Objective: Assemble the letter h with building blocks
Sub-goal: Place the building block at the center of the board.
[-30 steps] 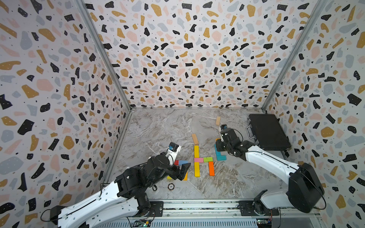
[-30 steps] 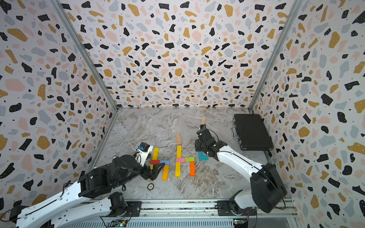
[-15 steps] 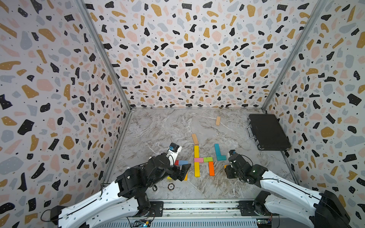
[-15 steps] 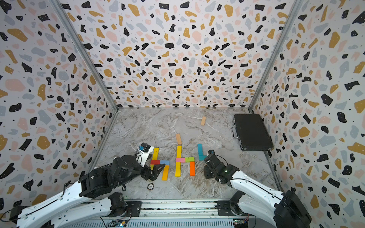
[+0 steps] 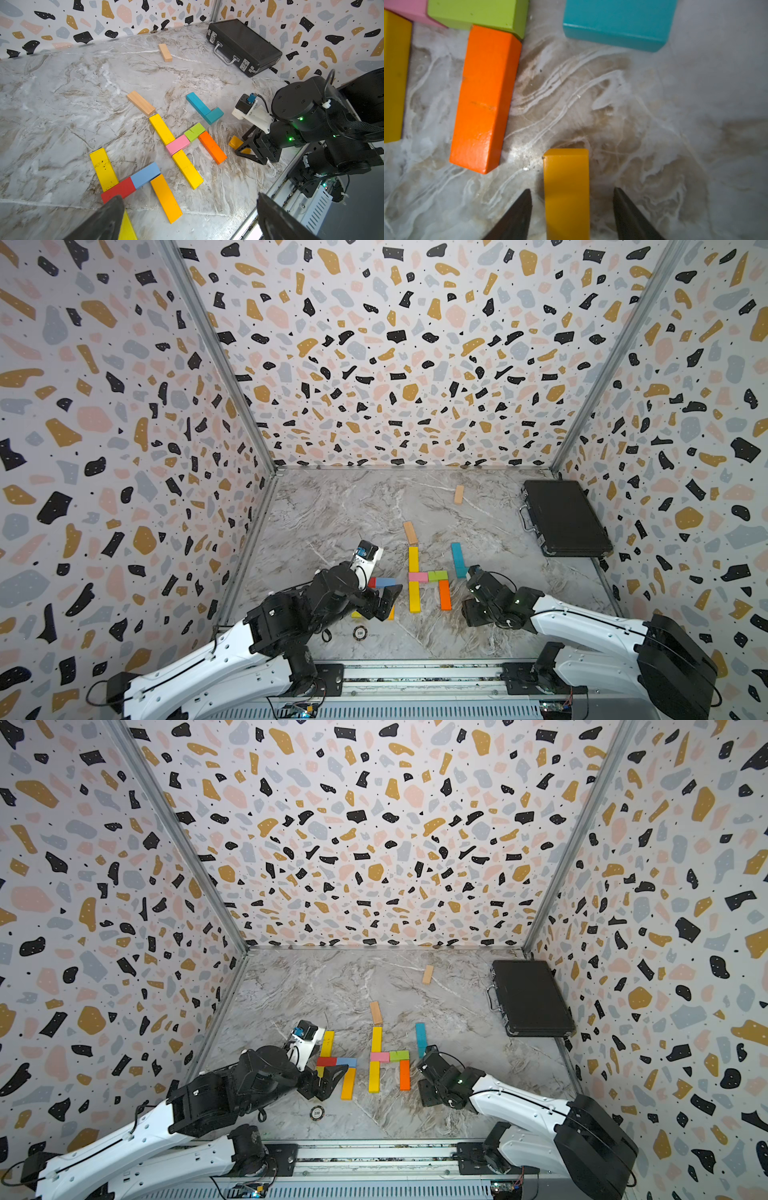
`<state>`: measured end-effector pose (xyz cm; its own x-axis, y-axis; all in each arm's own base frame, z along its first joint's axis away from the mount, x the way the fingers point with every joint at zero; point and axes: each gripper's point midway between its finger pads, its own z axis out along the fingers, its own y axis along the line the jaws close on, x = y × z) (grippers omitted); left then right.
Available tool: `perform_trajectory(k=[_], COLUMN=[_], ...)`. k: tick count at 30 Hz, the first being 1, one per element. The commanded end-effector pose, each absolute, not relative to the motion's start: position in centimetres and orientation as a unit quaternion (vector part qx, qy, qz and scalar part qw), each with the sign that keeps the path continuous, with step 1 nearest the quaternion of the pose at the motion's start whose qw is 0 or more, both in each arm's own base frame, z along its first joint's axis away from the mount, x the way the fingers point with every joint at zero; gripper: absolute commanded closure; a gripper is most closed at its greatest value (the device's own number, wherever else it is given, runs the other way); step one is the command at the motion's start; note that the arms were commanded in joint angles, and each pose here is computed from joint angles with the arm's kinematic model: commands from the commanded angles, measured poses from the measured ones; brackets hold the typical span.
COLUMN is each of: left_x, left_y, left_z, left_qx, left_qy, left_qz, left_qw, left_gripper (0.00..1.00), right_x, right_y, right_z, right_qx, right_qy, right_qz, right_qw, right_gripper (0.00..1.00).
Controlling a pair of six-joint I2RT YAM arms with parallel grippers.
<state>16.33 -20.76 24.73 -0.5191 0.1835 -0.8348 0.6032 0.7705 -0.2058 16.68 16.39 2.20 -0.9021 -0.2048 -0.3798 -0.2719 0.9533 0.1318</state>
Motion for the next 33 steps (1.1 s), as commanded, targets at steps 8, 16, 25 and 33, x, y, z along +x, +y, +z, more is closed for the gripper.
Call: perform_trajectory(k=[8,16,25,33], left_x=[16.7,16.5,16.3,16.1], left_y=[-21.0,-21.3,-21.2,-20.8], left_z=[25.3,25.4,25.9,26.1], left_qx=[0.23,0.233,0.234,0.229], left_qy=[0.829,0.825,0.82,0.818], left_qz=[-0.252,-0.262,-0.27,-0.274], left_qw=[0.444,0.444,0.446,0.451], left_gripper=[0.01,0.01,0.01,0.01], right_x=[14.9,16.8,18.2,18.7], right_y=[13.4,9.6,12.7,14.6], right_z=[1.8,3.2,6.6,6.8], right_qx=[-0.115,0.0,0.022,0.034], right_qy=[0.983,0.974,0.964,0.969], right_qz=[0.0,-0.072,0.036,0.056], right_qw=[0.141,0.214,0.263,0.237], right_gripper=[0.28,0.3,0.2,0.06])
